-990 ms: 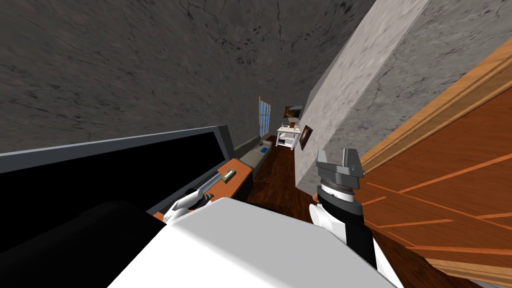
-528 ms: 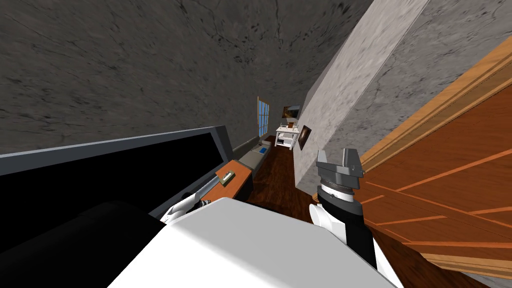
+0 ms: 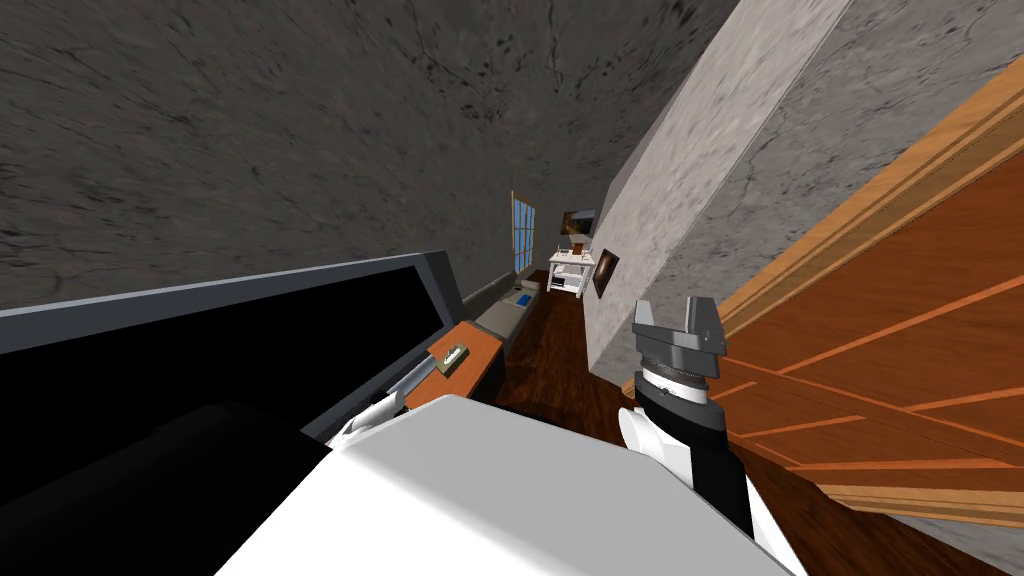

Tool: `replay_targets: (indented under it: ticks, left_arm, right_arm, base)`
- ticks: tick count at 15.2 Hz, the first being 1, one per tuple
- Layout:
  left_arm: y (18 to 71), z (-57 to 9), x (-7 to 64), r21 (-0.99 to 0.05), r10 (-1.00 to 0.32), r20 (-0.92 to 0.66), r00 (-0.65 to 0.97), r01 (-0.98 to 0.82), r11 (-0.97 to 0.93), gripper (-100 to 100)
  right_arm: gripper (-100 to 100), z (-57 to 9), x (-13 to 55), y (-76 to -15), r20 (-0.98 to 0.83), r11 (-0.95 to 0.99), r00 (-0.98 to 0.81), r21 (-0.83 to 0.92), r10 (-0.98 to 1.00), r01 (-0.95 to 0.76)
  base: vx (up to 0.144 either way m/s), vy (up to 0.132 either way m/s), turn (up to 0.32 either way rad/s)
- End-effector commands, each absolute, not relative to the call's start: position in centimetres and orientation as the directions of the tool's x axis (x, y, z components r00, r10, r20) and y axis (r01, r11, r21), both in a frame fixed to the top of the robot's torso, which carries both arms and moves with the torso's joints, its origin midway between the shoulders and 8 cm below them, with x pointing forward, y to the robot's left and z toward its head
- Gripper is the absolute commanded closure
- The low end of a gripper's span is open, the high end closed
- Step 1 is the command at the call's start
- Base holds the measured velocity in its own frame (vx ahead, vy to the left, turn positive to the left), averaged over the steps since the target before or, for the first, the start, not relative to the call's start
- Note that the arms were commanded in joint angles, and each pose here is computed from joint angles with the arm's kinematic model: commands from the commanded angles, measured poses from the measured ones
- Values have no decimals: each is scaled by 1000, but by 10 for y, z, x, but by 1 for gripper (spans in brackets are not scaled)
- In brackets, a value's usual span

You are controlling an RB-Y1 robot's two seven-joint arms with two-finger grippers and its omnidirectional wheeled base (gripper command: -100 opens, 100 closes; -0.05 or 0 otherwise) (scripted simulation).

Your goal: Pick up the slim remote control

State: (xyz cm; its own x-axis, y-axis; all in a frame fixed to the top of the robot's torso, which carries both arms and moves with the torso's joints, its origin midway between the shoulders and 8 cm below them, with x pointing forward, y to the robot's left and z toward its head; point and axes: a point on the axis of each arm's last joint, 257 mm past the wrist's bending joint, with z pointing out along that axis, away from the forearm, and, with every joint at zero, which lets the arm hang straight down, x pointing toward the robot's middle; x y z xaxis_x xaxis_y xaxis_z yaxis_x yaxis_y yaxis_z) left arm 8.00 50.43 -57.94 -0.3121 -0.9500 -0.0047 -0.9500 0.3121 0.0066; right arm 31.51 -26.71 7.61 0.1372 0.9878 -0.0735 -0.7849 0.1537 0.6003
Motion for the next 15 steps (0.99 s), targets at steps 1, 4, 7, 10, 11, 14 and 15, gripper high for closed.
replay_targets:
  ticks: [1,4,7,10,11,14,15]
  left_arm:
    - [496,-588,85,3,-952,-8,-308,-952,308,-100]
    - [498,-587,82,8,-952,-8,-307,-952,307,100]
    - [498,-587,81,9,-952,-9,-305,-952,305,100]
    - [506,-578,80,6,-950,-7,-312,-950,311,100]
    - [509,-576,79,7,-950,-6,-313,-950,313,100]
    - [519,-566,74,9,-948,-5,-318,-948,318,100]
    - [515,-570,76,7,-949,-8,-315,-949,315,100]
  right_arm:
    - [0,76,315,-267,-73,154,137,600,988,-785]
    - [0,76,315,-267,-73,154,137,600,988,-785]
    - [0,76,315,-267,-73,154,137,600,988,-785]
    - [0,76,315,-267,-73,154,137,600,988,-785]
    - [0,76,315,-267,-73,154,137,600,988,-785]
    - [0,76,315,-267,-73,154,137,600,988,-785]
    - [0,76,315,-267,-73,154,137,600,988,-785]
  base:
    - [-26,27,-85]
    - [-19,16,-46]
    - [-2,-1,-3]
    - [12,-14,59]
    - [33,-35,112]
    - [27,-27,83]
    - [15,-13,36]
